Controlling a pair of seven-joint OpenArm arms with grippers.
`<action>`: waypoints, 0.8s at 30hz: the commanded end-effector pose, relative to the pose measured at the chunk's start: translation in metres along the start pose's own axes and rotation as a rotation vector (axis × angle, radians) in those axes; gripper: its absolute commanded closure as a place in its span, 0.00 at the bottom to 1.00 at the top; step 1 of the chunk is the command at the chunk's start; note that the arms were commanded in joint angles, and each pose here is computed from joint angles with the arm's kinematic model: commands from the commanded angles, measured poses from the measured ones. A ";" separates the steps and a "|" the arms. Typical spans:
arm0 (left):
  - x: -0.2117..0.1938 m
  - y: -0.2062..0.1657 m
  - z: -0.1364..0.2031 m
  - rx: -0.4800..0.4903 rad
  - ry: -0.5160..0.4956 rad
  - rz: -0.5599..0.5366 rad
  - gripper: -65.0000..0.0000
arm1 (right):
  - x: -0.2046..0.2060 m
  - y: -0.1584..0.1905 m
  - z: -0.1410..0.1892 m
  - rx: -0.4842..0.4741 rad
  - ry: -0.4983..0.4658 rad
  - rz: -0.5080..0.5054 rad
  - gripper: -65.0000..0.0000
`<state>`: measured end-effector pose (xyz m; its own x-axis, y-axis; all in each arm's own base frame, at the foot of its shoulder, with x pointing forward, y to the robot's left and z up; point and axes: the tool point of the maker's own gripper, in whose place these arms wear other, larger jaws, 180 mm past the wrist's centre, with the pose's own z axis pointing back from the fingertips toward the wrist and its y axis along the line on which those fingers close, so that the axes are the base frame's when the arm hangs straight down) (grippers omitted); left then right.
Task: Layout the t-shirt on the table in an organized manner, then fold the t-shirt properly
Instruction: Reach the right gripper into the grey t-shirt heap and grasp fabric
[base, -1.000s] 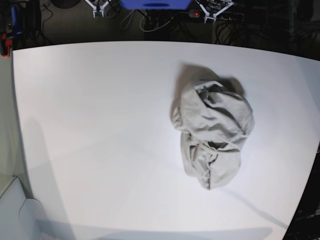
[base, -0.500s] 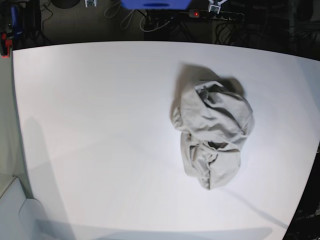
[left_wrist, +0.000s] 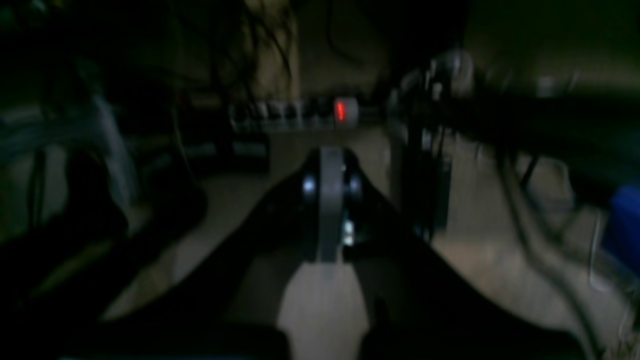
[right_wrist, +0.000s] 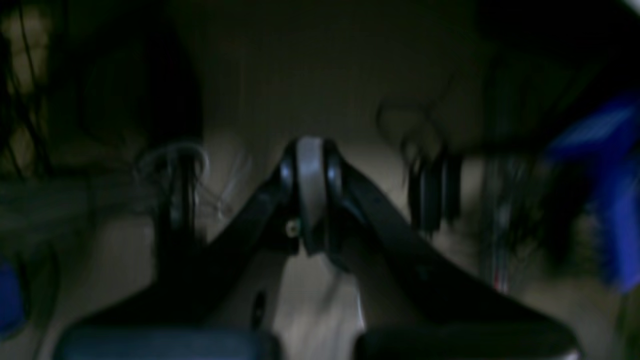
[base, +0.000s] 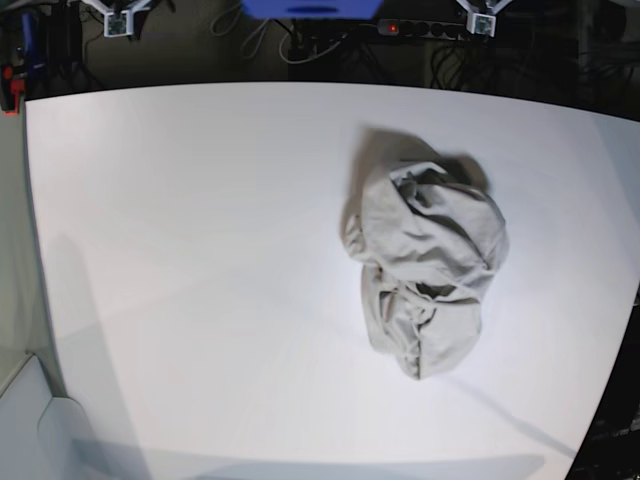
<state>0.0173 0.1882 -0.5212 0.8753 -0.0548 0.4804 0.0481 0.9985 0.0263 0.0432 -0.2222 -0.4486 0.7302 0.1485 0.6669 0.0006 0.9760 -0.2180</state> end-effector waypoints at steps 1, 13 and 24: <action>0.003 -0.001 0.011 -0.004 -0.017 -0.002 1.00 | 0.021 -0.002 0.008 0.003 -0.057 0.011 1.00; 0.035 -0.020 0.040 -0.047 -0.110 0.005 1.00 | 0.218 0.080 0.026 0.220 -0.566 -0.075 1.00; 0.012 -0.026 0.050 -0.039 -0.060 0.044 1.00 | 0.331 0.233 0.041 0.635 -0.631 -0.001 0.99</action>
<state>0.0071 0.1627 -0.4758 0.8496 -0.0141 0.5272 0.0336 0.9991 -0.0274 0.2541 0.0593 -0.2647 0.2662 0.0604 0.9620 -0.5130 0.8538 0.0883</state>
